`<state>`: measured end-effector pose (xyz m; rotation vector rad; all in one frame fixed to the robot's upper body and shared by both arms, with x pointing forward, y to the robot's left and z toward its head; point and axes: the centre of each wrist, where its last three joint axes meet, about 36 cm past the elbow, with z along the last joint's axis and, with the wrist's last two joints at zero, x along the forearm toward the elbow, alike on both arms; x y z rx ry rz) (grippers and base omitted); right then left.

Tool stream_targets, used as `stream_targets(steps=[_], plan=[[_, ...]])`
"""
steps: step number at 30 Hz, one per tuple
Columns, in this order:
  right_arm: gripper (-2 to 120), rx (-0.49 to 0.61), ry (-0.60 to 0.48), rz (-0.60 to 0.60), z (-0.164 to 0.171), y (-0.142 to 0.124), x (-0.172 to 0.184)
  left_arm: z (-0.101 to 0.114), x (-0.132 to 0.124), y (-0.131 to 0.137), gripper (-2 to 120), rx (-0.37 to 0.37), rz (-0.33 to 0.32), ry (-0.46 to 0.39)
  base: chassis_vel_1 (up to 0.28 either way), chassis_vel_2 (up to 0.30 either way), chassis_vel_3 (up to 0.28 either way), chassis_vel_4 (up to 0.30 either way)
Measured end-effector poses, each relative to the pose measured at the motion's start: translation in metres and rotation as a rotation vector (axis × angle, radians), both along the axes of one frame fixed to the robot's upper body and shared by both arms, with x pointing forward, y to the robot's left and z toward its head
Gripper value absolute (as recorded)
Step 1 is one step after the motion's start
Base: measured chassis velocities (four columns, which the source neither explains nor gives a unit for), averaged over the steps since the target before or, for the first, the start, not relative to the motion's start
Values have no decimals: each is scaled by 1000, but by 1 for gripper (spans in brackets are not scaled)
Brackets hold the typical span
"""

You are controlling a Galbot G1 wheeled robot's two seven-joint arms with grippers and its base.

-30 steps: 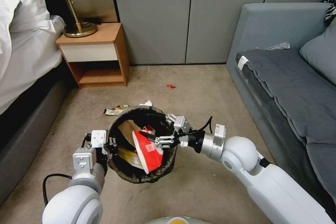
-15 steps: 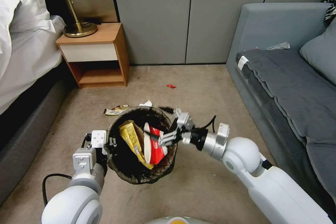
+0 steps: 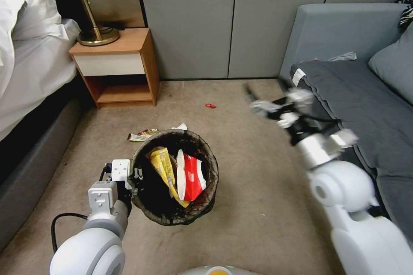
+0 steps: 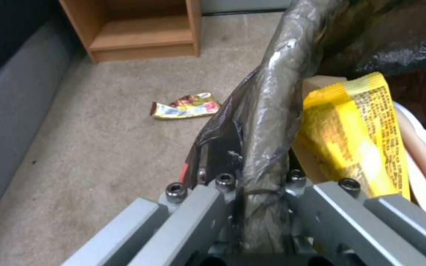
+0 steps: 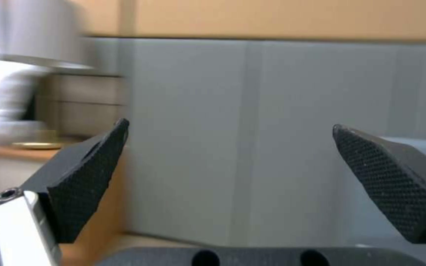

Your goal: Pick up the trash bin, then pick up the garbage from the floor and place it into the trash bin.

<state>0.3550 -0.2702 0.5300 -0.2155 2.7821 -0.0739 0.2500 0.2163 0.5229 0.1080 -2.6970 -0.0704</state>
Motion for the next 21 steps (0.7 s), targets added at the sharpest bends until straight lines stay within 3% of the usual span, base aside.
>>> stream_targets(steps=[3, 11, 21], plan=[[100, -33, -8, -214, -11, -13, -24, 1, 0, -1, 0, -9, -7, -5, 0, 0, 0, 0], [100, -43, 9, -400, -47, -21, -63, 1, 0, 1, 0, -9, -10, -4, 0, 0, 0, 0], [100, -66, 21, -402, -74, -15, -77, -3, 3, 0, 0, -22, -12, 6, 0, 0, 0, 0]])
